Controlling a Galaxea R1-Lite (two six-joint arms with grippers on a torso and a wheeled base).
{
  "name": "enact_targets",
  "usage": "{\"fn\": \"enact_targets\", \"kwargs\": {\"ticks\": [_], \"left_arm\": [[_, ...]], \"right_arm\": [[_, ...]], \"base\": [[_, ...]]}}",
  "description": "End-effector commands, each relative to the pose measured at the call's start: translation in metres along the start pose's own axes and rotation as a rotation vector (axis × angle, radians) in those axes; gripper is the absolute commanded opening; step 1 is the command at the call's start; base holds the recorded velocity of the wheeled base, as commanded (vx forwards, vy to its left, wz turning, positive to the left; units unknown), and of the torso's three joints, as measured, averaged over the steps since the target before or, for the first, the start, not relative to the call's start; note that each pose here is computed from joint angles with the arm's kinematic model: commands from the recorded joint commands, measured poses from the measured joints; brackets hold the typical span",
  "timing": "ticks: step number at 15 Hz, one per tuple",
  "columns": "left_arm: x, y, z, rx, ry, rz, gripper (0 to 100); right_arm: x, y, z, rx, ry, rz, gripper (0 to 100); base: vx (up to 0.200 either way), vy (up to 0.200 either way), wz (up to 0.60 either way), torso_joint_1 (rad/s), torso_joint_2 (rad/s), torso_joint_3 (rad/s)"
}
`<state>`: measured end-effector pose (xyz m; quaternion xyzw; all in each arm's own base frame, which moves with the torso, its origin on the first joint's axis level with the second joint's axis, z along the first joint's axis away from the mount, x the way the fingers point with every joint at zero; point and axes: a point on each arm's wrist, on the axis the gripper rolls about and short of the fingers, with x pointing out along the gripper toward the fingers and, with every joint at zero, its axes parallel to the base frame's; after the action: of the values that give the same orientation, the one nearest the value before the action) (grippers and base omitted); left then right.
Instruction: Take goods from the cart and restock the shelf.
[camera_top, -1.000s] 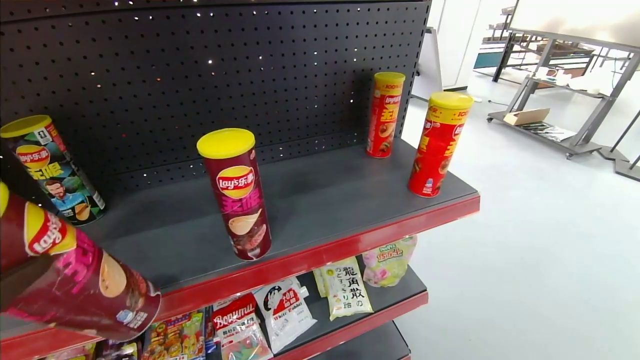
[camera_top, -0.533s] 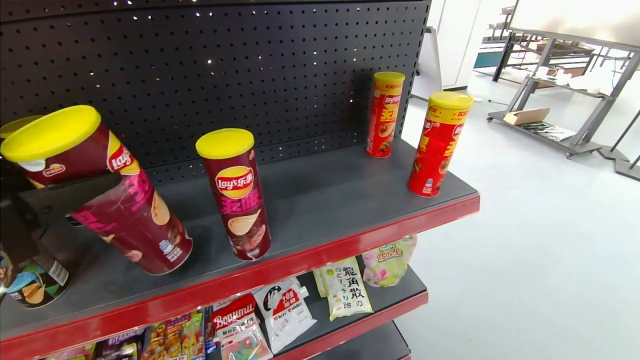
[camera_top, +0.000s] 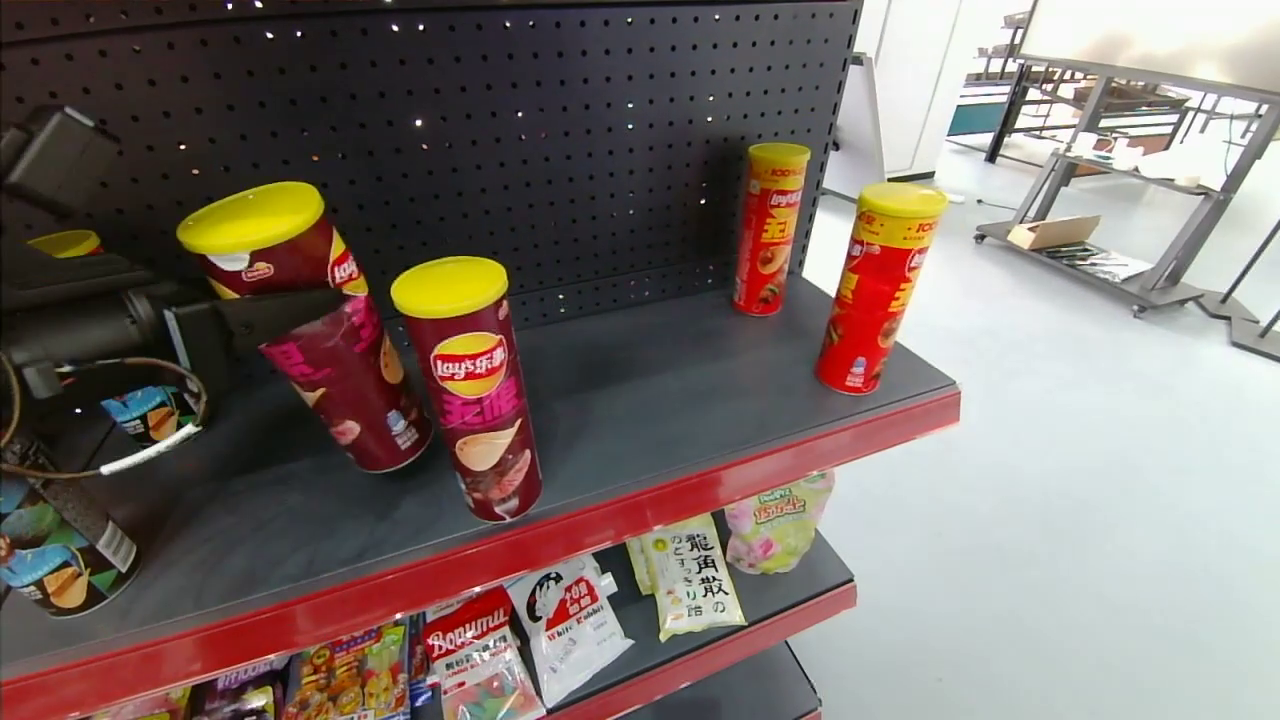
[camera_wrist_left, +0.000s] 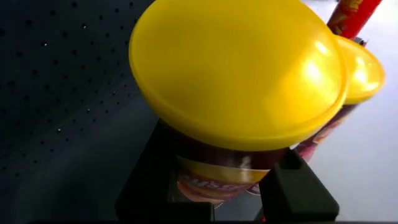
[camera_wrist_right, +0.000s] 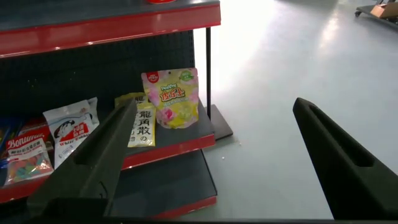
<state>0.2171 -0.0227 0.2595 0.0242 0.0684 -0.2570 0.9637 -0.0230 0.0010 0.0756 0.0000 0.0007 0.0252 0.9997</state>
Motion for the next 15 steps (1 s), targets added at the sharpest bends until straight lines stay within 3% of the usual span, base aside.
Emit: {"fn": "enact_targets", "kwargs": {"ticks": [1, 4, 7, 11, 15], "left_arm": [[0.029, 0.009, -0.008, 0.008, 0.045, -0.020, 0], [0.060, 0.023, -0.011, 0.033, 0.051, -0.024, 0], [0.089, 0.027, -0.004, 0.038, 0.039, -0.045, 0], [0.110, 0.026, -0.006, 0.038, 0.046, -0.073, 0], [0.126, 0.033, -0.009, 0.033, 0.054, -0.070, 0]], "right_arm": [[0.000, 0.000, 0.000, 0.000, 0.002, 0.000, 100], [0.000, 0.000, 0.000, 0.000, 0.002, 0.000, 100], [0.000, 0.000, 0.000, 0.000, 0.002, 0.000, 100], [0.000, 0.000, 0.000, 0.000, 0.002, 0.000, 100], [0.000, 0.000, 0.000, 0.000, 0.002, 0.000, 100]], "base": [[0.000, 0.000, 0.00, 0.000, 0.00, 0.000], [0.000, 0.000, 0.00, 0.000, 0.00, 0.000], [0.000, 0.000, 0.00, 0.000, 0.00, 0.000], [0.000, 0.000, 0.00, 0.000, 0.00, 0.000], [0.000, 0.000, 0.00, 0.000, 0.00, 0.000]]}}
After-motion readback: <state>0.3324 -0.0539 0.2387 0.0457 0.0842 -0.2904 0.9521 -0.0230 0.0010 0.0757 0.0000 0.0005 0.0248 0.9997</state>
